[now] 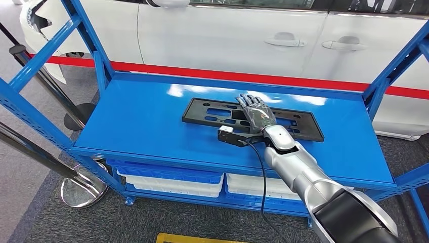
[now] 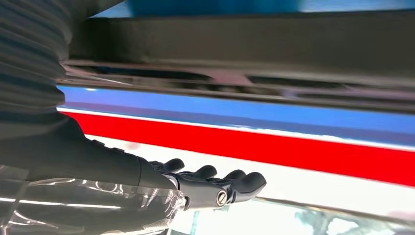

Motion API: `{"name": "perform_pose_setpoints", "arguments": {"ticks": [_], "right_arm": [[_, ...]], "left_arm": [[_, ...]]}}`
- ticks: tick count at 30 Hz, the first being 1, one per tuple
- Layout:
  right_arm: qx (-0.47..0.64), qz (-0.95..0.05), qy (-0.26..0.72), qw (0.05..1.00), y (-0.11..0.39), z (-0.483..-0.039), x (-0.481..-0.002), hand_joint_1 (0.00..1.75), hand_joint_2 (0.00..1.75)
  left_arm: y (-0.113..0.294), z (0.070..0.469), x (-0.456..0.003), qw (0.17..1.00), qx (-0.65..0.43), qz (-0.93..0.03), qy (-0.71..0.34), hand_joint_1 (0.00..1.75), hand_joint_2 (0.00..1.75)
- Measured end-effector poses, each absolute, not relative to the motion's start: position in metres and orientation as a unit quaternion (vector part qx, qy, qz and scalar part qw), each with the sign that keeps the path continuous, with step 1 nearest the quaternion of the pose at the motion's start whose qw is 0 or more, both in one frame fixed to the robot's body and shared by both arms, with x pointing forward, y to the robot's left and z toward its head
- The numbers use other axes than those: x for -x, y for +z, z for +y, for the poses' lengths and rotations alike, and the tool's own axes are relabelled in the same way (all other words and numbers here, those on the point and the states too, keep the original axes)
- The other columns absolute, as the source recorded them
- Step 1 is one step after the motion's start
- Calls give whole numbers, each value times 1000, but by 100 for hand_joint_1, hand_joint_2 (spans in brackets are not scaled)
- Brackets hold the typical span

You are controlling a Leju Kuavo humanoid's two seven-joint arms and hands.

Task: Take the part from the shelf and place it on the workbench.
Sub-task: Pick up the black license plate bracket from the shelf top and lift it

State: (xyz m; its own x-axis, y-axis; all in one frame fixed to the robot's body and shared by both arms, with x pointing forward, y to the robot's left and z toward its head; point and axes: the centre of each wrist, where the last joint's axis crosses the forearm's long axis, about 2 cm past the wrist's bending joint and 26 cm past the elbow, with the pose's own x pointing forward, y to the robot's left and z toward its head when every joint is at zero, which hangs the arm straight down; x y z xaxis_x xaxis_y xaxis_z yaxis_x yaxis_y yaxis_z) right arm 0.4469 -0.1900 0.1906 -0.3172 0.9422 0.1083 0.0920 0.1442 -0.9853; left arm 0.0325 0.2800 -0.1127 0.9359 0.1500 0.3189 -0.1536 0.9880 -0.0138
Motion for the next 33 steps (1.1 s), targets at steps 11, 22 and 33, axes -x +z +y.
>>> {"name": "perform_pose_setpoints", "arguments": {"ticks": [11,22,33], "right_arm": [[426,-597,519,439,180,-214,-449,154,175],[421,-593,522,446,177,-222,-449,165,175],[413,-599,527,439,177,-222,-449,167,175]], "left_arm": [[-113,280,-32,983,-6,-163,79,0,0],[-113,281,-33,983,-6,-164,80,0,0],[-113,281,-33,983,-6,-165,82,0,175]]}}
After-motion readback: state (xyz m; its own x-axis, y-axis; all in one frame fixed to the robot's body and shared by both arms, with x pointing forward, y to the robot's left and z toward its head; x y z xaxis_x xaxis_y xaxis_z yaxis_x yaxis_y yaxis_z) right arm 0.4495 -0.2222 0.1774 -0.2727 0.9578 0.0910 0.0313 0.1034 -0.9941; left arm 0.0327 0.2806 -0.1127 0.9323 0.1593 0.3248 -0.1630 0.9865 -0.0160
